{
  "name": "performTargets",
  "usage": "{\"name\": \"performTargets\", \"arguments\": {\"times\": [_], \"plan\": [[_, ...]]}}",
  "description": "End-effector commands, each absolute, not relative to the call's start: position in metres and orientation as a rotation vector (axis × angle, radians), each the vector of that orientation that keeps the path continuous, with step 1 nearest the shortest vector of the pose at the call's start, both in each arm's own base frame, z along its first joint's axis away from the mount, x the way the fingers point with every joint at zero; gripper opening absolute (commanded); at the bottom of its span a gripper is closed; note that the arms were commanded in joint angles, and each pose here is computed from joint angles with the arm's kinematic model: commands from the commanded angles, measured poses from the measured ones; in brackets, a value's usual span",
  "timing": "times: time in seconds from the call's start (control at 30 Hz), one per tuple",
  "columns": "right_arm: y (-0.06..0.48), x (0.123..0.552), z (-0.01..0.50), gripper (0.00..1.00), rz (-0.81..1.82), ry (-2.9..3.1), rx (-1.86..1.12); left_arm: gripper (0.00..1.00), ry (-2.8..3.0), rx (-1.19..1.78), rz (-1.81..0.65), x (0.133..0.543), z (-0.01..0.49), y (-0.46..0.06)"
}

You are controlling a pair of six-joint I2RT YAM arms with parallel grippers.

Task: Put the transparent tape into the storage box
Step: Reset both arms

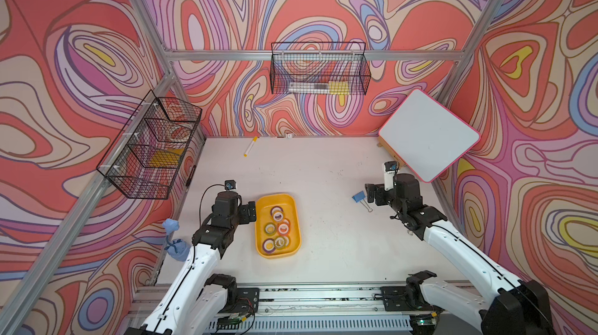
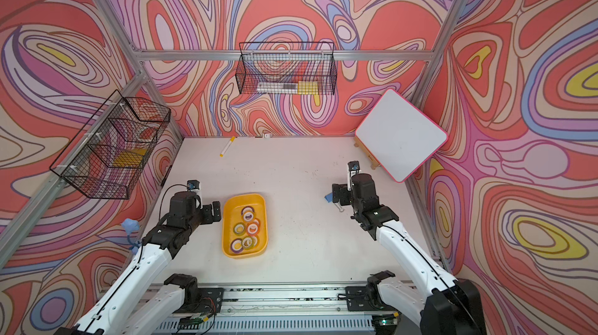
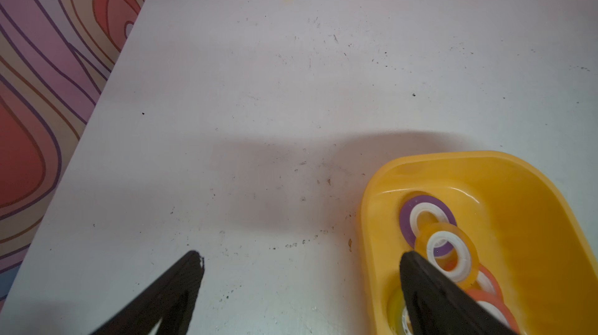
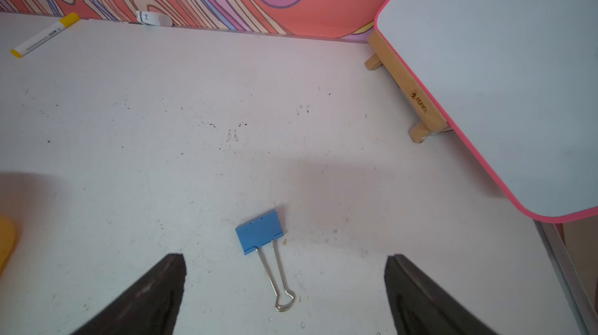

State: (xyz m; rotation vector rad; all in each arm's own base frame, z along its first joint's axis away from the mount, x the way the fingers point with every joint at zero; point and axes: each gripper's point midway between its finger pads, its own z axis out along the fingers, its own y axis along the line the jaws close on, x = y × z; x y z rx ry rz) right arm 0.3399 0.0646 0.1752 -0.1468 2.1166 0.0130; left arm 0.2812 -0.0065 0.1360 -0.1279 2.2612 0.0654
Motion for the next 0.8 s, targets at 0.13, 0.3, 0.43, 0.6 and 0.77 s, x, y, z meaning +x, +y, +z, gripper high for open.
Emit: {"name": "performTargets", "arguments": {"times": [0.13, 0.3, 0.43, 0.6, 0.77], "plan": [[0.025, 0.363, 0.161, 0.98, -0.086, 1.952, -0.145, 0.95, 2.049, -0.261, 0.178, 0.304, 0.124, 0.023], [0.013, 0.373, 0.14, 0.98, 0.039, 1.912, -0.056, 0.91, 2.016, -0.315, 0.219, 0.31, 0.109, 0.032], [0.012, 0.388, 0.135, 0.98, 0.059, 1.857, -0.04, 0.89, 2.006, -0.245, 0.246, 0.326, 0.109, 0.028], [0.004, 0.412, 0.129, 0.98, 0.06, 1.82, 0.001, 0.91, 1.971, -0.164, 0.276, 0.346, 0.113, 0.024], [-0.001, 0.43, 0.11, 0.98, 0.048, 1.861, 0.004, 0.94, 1.923, -0.061, 0.271, 0.365, 0.117, 0.014]]}}
